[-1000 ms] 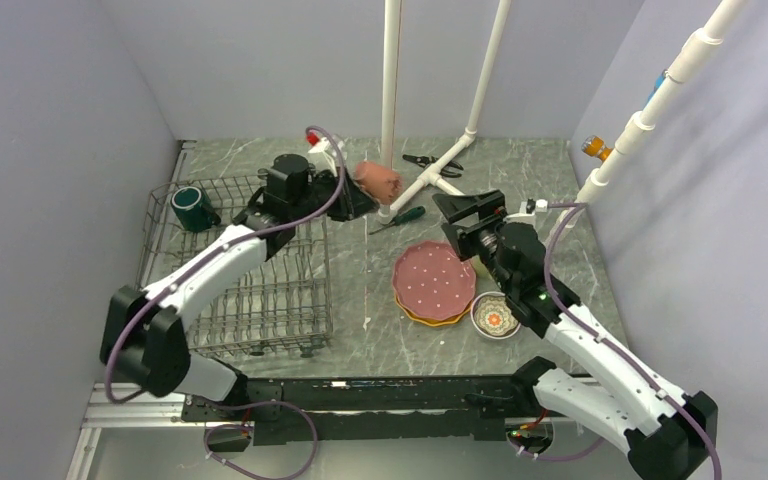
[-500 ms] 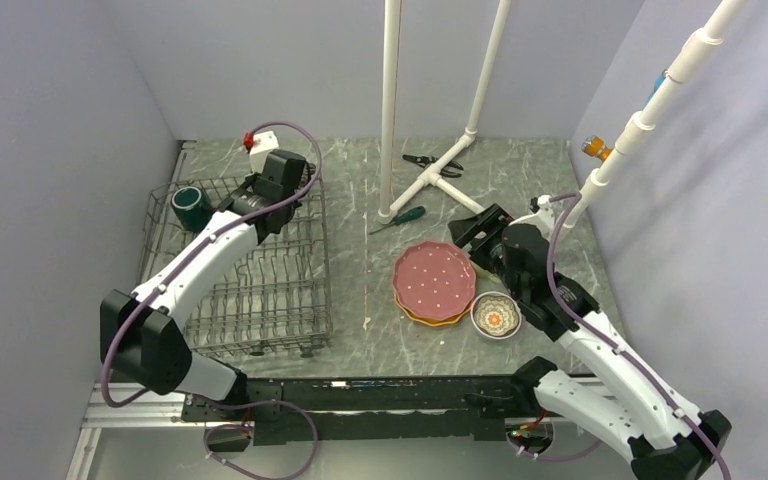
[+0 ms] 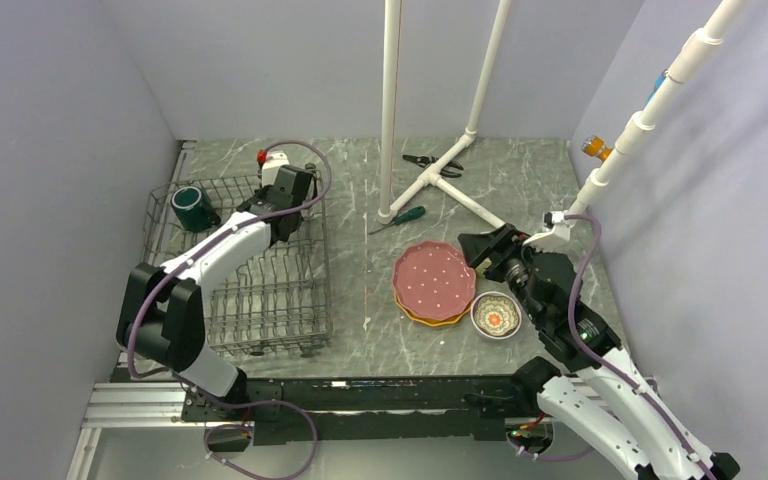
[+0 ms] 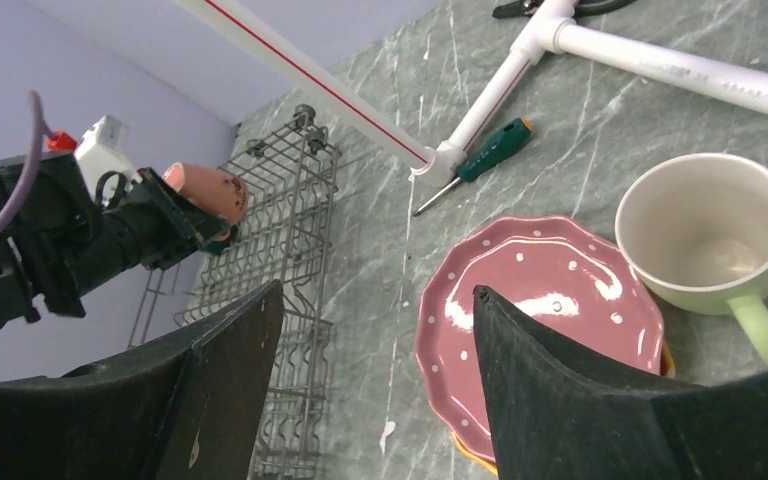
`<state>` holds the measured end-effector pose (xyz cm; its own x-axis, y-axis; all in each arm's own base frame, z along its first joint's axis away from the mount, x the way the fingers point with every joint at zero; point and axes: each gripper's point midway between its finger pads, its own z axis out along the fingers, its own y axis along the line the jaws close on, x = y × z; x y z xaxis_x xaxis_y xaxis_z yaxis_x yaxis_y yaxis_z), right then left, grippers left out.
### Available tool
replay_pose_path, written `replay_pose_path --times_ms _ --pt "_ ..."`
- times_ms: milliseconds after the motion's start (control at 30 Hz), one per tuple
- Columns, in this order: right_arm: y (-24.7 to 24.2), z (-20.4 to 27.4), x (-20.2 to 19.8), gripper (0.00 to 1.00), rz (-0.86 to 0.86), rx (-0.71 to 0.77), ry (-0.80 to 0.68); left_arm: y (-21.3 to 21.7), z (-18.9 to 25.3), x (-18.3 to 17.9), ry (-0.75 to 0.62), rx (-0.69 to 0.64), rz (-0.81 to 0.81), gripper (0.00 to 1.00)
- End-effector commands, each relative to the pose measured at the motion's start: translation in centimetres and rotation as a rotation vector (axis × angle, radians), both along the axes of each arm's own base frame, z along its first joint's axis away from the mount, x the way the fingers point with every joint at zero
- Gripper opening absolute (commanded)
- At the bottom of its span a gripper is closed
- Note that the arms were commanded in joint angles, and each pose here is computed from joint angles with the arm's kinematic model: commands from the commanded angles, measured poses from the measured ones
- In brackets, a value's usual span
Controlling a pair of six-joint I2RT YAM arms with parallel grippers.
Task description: Load the mixed dishes into the dish rack
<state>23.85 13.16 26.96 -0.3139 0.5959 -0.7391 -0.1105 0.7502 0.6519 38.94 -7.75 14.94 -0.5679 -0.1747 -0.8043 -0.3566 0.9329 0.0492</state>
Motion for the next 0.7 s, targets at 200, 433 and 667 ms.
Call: replay_pose_path --times_ms 200,433,667 --pt "-3.6 1.7 -0.9 0.74 -0.085 -0.136 -0.141 4.0 -1.7 4.6 0.015 -0.058 0.152 0.00" --pt "-4.4 1.0 -0.9 0.75 -0.119 -0.165 -0.142 5.9 -3.7 6.7 0.059 -0.150 0.235 0.00" --pt "-4.9 0.8 -1.0 0.75 -0.139 -0.179 -0.135 8.0 -5.7 7.3 0.115 -0.195 0.365 0.00"
